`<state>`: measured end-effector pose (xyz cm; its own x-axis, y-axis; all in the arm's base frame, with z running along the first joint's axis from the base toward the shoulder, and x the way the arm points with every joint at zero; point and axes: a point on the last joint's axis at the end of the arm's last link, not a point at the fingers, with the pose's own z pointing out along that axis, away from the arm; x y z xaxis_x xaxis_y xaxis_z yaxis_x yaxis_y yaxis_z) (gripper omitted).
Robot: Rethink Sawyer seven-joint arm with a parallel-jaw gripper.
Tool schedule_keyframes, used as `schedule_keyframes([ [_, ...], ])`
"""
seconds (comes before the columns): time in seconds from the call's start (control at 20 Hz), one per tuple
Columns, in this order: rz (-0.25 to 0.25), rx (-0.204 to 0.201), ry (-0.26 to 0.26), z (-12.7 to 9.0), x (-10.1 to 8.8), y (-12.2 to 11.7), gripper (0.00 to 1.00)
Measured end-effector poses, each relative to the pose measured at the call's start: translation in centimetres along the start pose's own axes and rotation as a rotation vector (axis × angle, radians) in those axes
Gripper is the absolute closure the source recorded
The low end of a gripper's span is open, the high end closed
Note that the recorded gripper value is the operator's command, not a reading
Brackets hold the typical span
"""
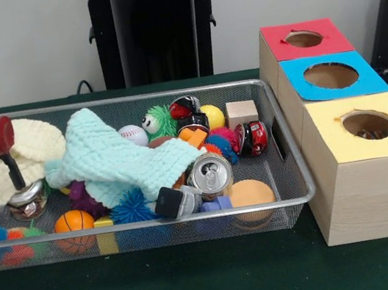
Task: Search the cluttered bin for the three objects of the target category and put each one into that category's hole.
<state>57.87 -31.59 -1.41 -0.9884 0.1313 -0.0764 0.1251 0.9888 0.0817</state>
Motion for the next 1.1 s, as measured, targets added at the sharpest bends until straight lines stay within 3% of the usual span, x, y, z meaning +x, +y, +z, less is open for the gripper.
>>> schedule_keyframes([
  [0.5, 0.032, 0.020, -0.020, -1.6, 0.2, -2.6, 0.00],
  [1.1, 0.034, 0.016, -0.017, -1.7, 0.6, -2.7, 0.00],
])
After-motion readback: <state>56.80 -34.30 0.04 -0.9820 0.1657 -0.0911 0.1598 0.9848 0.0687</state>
